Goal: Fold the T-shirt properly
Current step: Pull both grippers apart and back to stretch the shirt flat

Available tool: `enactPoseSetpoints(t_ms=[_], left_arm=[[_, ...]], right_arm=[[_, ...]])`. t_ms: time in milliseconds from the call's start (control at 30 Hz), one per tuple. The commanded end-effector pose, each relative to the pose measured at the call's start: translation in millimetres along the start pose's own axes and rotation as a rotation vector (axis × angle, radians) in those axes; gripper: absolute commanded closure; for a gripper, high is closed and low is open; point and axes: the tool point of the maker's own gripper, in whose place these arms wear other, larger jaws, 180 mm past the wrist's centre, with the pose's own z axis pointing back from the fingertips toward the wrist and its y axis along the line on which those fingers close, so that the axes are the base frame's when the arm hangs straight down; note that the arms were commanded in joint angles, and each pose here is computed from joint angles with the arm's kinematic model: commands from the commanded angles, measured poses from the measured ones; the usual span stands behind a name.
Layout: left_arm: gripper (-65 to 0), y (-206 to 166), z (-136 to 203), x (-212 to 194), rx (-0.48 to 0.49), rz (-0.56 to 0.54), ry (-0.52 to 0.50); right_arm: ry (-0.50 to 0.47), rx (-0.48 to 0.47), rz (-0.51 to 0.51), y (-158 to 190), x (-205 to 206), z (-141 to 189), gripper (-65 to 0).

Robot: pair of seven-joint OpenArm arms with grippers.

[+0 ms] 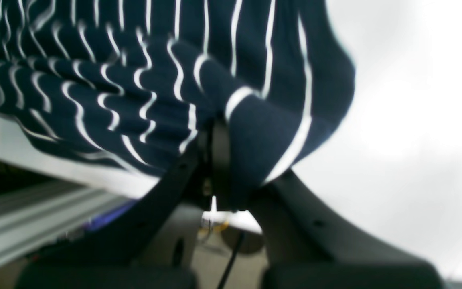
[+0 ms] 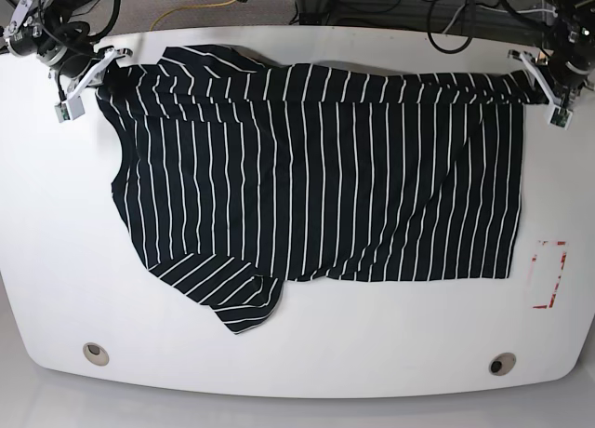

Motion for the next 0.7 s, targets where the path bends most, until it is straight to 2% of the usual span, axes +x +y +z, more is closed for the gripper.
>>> enactPoseSetpoints(t_ms=[0,300,667], left_arm=[[0.0,4,8,-7,0.02,-0.005,0.011],[0.0,6,25,-58,0.029,0.011,0.136],[0.0,2,26,-61,0.018,0.005,0.146]], right_arm=[[-0.001,-0.021,0.03,-3,2,9,0.0],[0.031,-0.113,0.009,-21,-16,39,0.0],[0.049,-0.136,-0.01,-27,-27,47,0.0]])
